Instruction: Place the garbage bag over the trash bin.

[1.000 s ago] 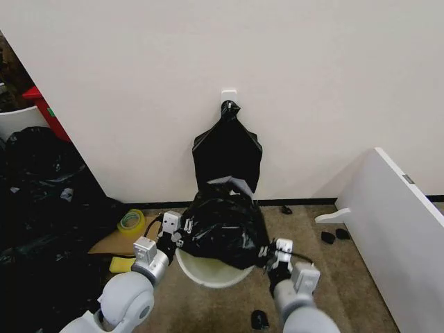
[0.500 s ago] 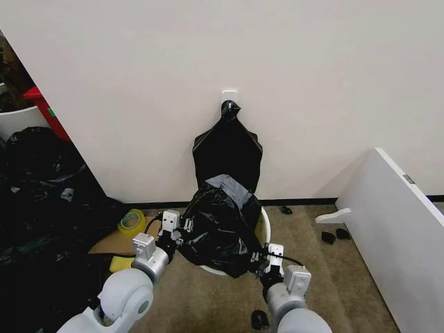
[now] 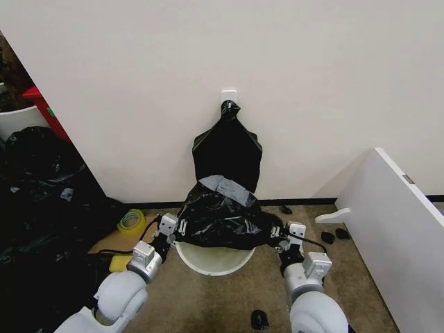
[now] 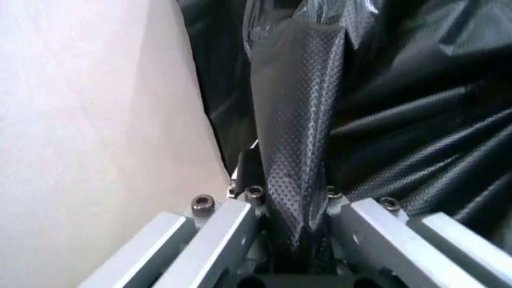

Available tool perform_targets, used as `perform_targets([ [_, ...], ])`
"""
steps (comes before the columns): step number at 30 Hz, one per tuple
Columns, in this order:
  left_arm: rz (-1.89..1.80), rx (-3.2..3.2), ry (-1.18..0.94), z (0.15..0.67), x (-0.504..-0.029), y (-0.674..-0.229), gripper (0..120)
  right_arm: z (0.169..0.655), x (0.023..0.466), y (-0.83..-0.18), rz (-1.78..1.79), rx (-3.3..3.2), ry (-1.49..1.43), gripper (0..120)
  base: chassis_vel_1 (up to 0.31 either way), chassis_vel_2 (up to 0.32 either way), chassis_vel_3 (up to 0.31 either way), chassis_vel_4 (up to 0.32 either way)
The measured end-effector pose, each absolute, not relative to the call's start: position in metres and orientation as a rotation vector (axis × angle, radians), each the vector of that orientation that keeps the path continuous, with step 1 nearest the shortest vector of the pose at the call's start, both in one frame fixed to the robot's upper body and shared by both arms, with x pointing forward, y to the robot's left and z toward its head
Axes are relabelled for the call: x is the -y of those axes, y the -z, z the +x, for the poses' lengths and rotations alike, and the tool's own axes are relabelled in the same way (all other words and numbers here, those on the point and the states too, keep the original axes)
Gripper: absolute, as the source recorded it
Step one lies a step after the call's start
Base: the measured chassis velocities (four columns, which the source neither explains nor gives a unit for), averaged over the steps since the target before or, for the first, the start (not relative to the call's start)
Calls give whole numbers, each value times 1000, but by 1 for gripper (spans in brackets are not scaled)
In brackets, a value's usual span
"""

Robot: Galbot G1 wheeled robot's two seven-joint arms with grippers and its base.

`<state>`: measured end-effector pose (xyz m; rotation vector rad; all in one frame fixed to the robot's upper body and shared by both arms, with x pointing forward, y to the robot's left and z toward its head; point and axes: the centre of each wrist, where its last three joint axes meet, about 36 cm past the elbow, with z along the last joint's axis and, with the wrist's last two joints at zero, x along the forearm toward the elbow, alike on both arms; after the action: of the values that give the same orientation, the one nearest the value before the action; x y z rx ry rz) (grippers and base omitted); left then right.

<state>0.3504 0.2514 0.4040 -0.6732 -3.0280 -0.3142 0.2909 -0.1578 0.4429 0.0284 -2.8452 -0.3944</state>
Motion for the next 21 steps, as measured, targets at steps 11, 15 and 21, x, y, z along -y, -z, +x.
perform_targets([
  [11, -835, 3075, 246, 368, -283, -410, 0, 310, 179, -443, -99, 2760, 509, 0, 0, 0, 0, 0],
  [15, -815, 3113, 70, 377, -292, -417, 0, 308, 179, -434, -79, 2742, 497, 0, 0, 0, 0, 0],
  [21, -782, 3078, -183, 383, -292, -426, 0, 294, 164, -415, -9, 2717, 439, 0, 0, 0, 0, 0],
])
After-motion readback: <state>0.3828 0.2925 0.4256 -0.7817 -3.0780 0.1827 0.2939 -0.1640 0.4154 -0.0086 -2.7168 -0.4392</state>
